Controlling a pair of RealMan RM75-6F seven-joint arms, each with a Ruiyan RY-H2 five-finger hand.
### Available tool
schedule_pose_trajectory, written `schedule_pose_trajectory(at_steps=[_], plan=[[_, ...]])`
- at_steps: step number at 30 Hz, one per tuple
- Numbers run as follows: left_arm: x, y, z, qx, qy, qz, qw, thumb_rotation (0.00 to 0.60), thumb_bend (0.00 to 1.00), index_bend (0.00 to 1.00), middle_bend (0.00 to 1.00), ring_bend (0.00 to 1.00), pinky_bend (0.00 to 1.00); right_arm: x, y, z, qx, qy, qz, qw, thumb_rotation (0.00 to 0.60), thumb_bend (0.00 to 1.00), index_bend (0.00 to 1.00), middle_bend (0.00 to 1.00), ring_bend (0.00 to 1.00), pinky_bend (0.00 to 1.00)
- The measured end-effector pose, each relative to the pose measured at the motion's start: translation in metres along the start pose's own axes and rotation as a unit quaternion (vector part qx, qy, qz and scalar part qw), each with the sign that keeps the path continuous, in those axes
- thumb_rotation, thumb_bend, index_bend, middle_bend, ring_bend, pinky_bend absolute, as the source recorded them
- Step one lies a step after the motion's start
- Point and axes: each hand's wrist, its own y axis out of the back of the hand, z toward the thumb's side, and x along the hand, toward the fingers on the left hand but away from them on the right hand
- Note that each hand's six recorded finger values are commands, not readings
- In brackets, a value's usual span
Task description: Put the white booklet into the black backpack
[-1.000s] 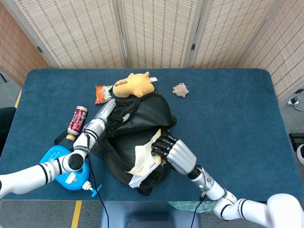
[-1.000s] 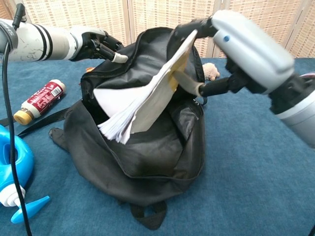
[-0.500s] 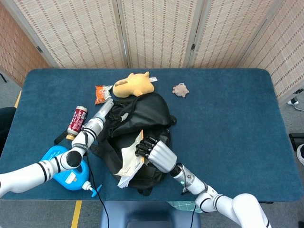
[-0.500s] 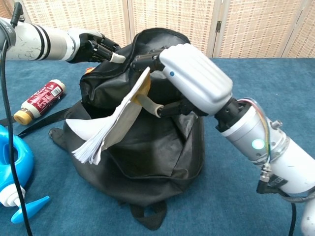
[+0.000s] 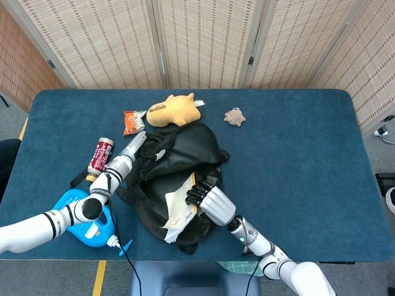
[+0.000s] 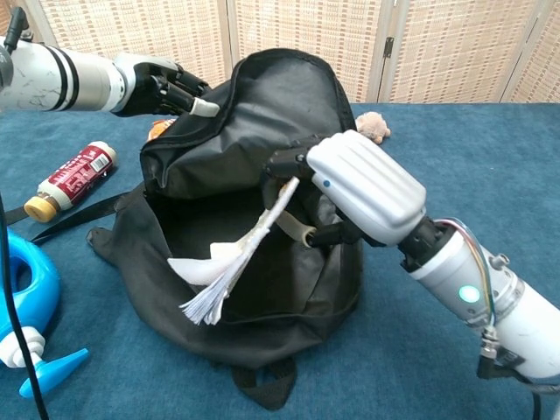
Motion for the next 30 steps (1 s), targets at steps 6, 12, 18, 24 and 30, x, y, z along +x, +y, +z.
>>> schedule_pose_trajectory(at_steps=[6, 12, 18, 24, 30], plan=[[-0.005, 0.003, -0.003, -0.003, 0.0, -0.003, 1.0, 0.6, 0.56, 0.62, 0.33, 0.25, 0.0, 0.02, -0.004, -0.011, 0.016, -0.005, 0.029, 0.9994, 0.6, 0.46, 0.9, 0.52, 0.43, 0.39], [-0.008, 0.004, -0.003, -0.007, -0.001, -0.005, 1.0, 0.6, 0.56, 0.62, 0.32, 0.25, 0.0, 0.02, -0.011, -0.021, 0.045, -0.024, 0.05, 0.9975, 0.6, 0.46, 0.88, 0.51, 0.41, 0.4], [-0.011, 0.006, -0.002, -0.012, -0.002, -0.006, 0.9999, 0.6, 0.56, 0.62, 0.32, 0.24, 0.0, 0.007, -0.021, -0.024, 0.08, -0.036, 0.071, 0.9936, 0.6, 0.46, 0.88, 0.5, 0.41, 0.4], [-0.013, 0.004, -0.001, -0.011, -0.002, -0.011, 0.9999, 0.6, 0.56, 0.61, 0.32, 0.24, 0.0, -0.012, -0.028, -0.021, 0.111, -0.036, 0.083, 0.9896, 0.6, 0.46, 0.88, 0.5, 0.41, 0.4], [-0.013, 0.003, 0.0, -0.01, -0.001, -0.014, 0.9999, 0.6, 0.56, 0.61, 0.31, 0.23, 0.0, -0.026, -0.033, -0.019, 0.128, -0.043, 0.089, 0.9868, 0.6, 0.46, 0.88, 0.5, 0.41, 0.4]])
